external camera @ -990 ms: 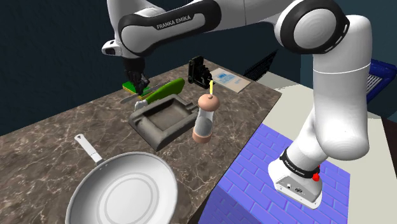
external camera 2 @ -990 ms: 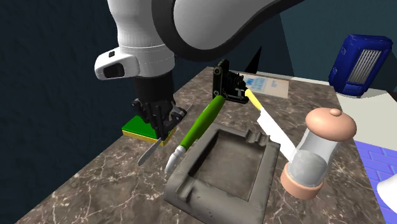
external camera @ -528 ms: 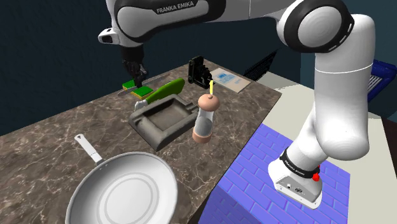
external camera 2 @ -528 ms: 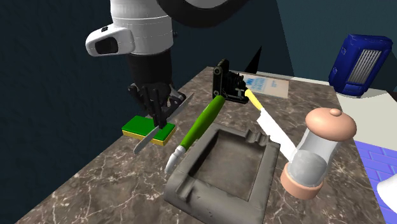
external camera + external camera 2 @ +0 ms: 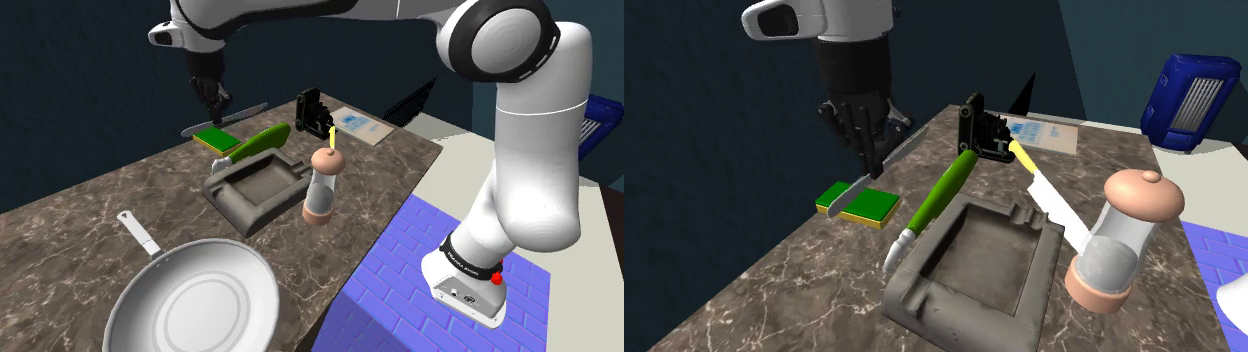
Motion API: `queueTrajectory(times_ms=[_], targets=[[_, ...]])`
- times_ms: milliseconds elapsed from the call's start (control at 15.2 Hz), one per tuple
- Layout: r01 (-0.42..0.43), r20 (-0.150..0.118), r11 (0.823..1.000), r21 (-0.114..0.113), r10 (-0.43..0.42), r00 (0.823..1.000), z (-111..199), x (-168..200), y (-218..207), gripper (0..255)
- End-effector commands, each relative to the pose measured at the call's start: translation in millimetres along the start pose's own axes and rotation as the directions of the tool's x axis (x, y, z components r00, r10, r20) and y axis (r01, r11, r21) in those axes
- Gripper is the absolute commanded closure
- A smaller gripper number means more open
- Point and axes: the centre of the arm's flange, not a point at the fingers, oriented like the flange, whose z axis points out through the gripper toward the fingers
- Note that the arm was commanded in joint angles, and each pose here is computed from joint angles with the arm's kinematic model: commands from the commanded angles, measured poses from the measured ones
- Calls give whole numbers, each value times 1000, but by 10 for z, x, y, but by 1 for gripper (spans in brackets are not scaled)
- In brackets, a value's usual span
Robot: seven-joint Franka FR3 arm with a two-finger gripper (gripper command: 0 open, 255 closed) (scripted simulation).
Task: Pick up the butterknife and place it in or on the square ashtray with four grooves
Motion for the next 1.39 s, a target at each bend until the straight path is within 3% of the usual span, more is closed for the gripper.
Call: queueTrajectory(times_ms=[0, 660, 1320], targets=[[0, 0, 1000, 0, 0, 1000, -70, 21, -136, 255], [0, 0, 1000, 0, 0, 1000, -249, 237, -1425, 255], [0, 0, 1000, 0, 0, 1000, 219, 268, -1485, 255]])
